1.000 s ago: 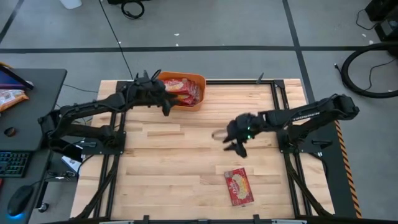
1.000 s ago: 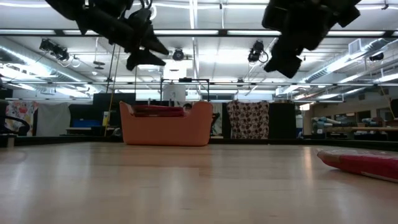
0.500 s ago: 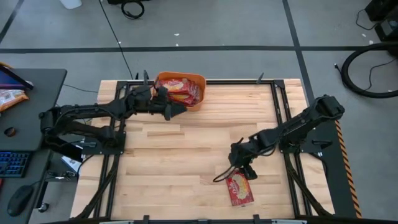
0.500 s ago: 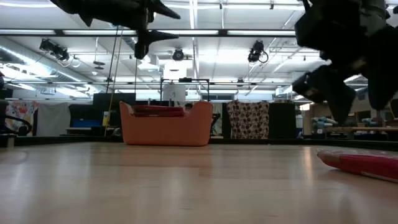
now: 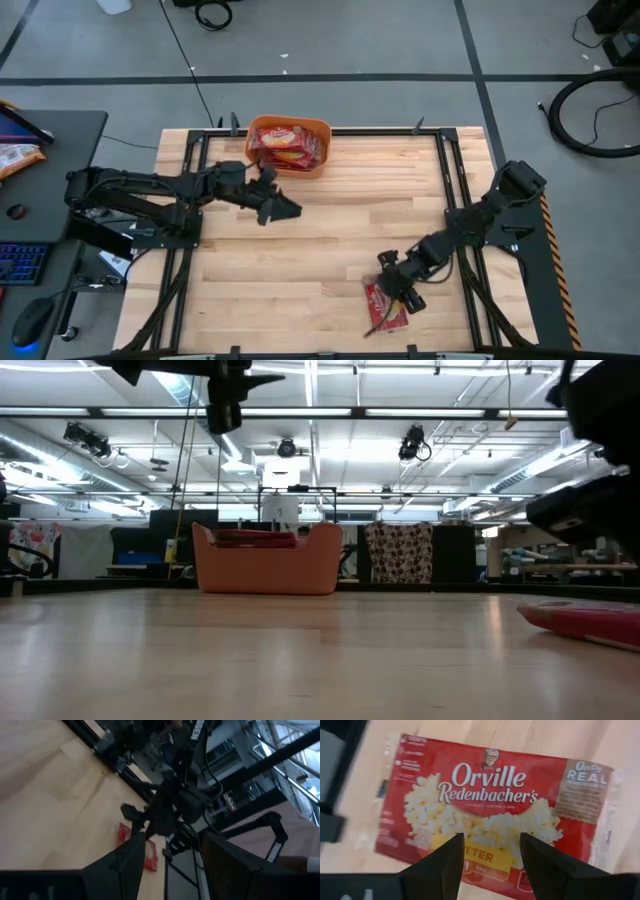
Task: Sort popcorn bags into baskets
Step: Put the red popcorn bag into the orange container
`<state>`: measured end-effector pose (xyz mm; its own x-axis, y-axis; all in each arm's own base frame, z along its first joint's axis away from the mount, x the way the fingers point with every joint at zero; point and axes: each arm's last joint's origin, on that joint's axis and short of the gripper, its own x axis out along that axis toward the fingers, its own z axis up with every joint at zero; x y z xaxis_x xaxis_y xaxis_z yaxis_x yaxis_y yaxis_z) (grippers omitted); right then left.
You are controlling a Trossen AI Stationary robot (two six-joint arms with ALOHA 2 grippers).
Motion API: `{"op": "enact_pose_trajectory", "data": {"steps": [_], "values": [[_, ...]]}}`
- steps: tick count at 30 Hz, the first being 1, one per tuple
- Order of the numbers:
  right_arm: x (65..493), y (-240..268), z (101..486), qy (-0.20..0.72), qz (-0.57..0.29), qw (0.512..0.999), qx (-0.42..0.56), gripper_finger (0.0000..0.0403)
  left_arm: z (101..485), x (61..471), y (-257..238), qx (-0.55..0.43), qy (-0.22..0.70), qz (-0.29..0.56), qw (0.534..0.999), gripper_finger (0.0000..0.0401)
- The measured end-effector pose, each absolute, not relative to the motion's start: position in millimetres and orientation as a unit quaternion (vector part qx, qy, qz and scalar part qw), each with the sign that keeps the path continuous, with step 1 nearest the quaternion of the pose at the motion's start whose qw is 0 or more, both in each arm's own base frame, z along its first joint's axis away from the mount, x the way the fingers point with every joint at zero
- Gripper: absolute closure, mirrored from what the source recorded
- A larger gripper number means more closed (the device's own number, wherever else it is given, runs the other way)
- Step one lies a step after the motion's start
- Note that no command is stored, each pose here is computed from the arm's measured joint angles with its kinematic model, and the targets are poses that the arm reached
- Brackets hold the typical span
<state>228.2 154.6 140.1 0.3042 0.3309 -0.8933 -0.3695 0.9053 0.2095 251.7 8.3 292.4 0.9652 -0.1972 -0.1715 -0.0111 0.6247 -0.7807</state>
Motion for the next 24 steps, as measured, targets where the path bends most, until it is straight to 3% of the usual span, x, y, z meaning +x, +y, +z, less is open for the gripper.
{"op": "enact_pose_trajectory", "data": {"steps": [6,12,17,24], "values": [[223.0,166.8,130.5,0.527,0.175,0.825,-0.103,0.0206,292.2,252.0,-3.0,-0.433,0.125,-0.055,0.891,0.0198],[244.6,148.4,115.1,0.538,0.115,0.832,-0.070,0.0207,292.8,252.1,-4.7,-0.454,0.124,-0.055,0.881,0.0198],[265.1,112.5,117.1,0.505,-0.006,0.862,-0.037,0.0222,293.0,252.2,-4.3,-0.453,0.121,-0.050,0.882,0.0198],[307.0,51.7,140.6,0.378,-0.176,0.908,0.040,0.0244,290.4,252.7,-1.0,-0.416,0.106,0.002,0.903,0.0198]]}}
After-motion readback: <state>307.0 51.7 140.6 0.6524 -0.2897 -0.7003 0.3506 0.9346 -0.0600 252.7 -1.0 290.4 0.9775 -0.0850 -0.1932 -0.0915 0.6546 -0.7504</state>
